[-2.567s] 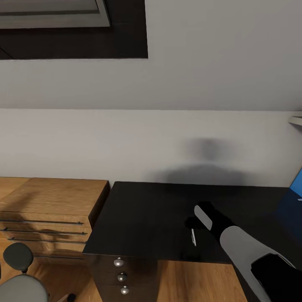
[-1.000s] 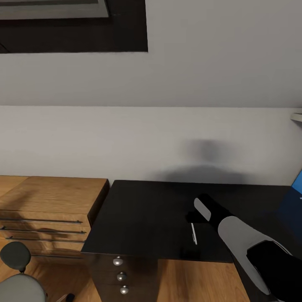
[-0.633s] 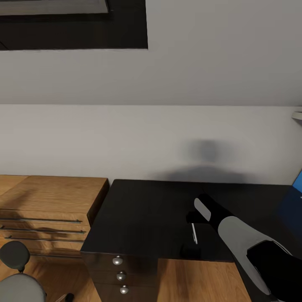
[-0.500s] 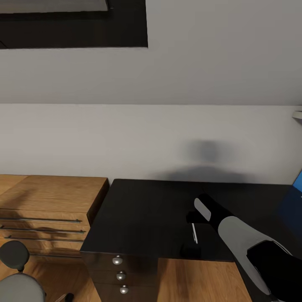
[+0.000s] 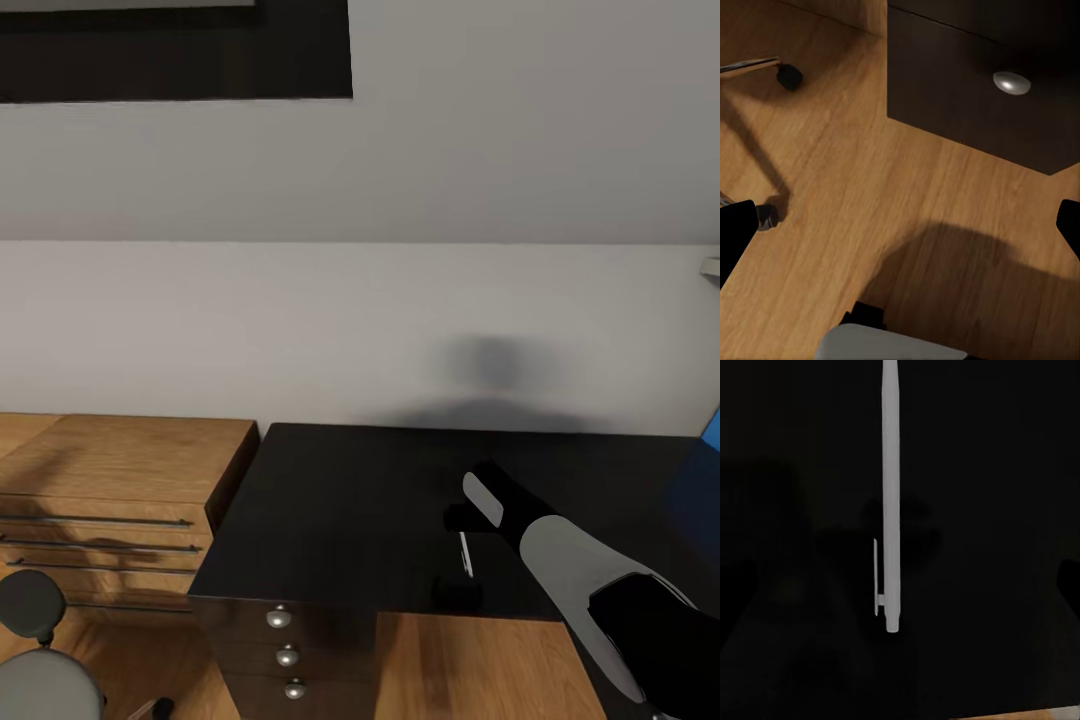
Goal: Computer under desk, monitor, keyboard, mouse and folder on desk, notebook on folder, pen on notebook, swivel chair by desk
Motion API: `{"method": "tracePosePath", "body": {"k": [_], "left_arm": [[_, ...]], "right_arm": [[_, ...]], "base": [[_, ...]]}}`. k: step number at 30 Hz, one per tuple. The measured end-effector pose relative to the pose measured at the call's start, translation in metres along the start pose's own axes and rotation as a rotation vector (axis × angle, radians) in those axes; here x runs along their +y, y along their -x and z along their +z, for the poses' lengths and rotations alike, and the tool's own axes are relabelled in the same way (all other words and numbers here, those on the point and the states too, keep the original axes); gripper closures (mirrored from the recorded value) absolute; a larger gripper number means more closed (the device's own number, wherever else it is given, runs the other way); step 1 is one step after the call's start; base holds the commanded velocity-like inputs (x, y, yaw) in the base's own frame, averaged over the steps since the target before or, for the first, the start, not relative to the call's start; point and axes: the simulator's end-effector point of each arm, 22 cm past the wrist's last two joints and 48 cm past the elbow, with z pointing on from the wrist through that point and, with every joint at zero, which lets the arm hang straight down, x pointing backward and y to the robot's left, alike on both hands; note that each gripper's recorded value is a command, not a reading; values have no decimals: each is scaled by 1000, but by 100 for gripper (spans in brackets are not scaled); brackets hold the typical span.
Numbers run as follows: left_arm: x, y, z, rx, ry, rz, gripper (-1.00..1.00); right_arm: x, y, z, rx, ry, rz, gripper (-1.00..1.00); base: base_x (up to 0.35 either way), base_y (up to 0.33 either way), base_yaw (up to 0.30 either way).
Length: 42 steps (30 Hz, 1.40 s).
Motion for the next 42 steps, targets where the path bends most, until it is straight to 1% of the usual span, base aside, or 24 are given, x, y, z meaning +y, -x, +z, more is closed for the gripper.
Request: {"method": "tracePosePath", "body": {"k": [11, 34, 42], "left_arm": [[0, -9, 13, -1, 0, 0, -100], [0, -9, 13, -1, 0, 0, -100], [0, -9, 13, -1, 0, 0, -100]], "right_arm": [[1, -4, 15, 0, 0, 2, -100], [1, -5, 15, 4, 1, 2, -100], [-5, -18, 22, 39, -12, 6, -100]], "base": [[0, 0, 0], [0, 0, 0], [0, 0, 0]]}}
